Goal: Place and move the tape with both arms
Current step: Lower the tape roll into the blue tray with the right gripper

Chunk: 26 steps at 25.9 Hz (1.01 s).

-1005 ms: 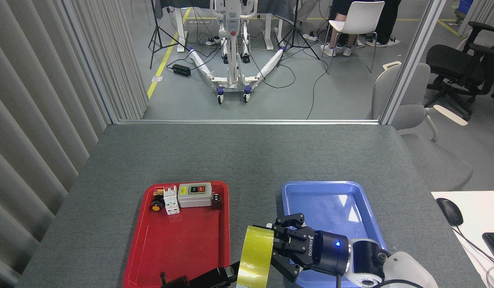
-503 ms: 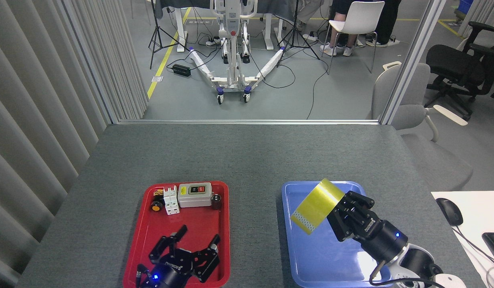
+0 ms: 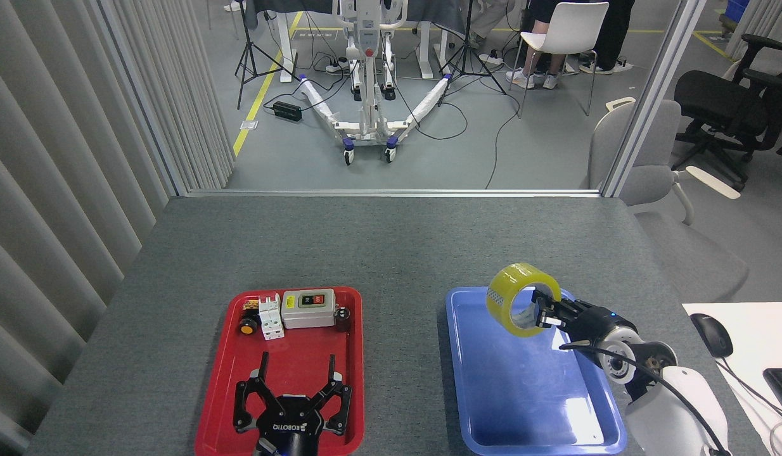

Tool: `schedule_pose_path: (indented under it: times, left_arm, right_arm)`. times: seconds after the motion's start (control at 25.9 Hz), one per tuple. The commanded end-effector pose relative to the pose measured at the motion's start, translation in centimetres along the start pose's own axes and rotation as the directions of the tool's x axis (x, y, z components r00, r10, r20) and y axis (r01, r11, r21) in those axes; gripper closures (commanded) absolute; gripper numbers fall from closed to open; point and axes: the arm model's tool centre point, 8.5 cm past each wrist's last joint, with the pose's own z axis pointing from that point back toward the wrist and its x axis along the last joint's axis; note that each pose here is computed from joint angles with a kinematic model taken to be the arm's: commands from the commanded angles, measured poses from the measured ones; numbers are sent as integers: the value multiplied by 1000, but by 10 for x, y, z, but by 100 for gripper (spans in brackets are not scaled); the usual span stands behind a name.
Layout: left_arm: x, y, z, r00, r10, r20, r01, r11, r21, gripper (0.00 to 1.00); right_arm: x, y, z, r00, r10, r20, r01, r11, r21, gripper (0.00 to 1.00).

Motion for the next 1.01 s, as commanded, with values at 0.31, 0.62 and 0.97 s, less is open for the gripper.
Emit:
schedule_pose_path:
  times: [0.31, 0.62, 0.97]
  left_arm:
    - [9, -6, -4, 996, 18, 89, -17, 1000, -9, 0]
    - [19, 2, -5, 968, 28, 248, -32, 999, 12, 0]
    - [7, 6, -7, 963, 14, 268, -25, 999, 39, 0]
  right_arm:
    - [-4, 38, -6, 989, 68, -133, -19, 940, 342, 81]
    - [-19, 45, -12, 981, 63, -185, 6, 937, 350, 77]
    - [-22, 41, -19, 978, 55, -200, 19, 936, 350, 69]
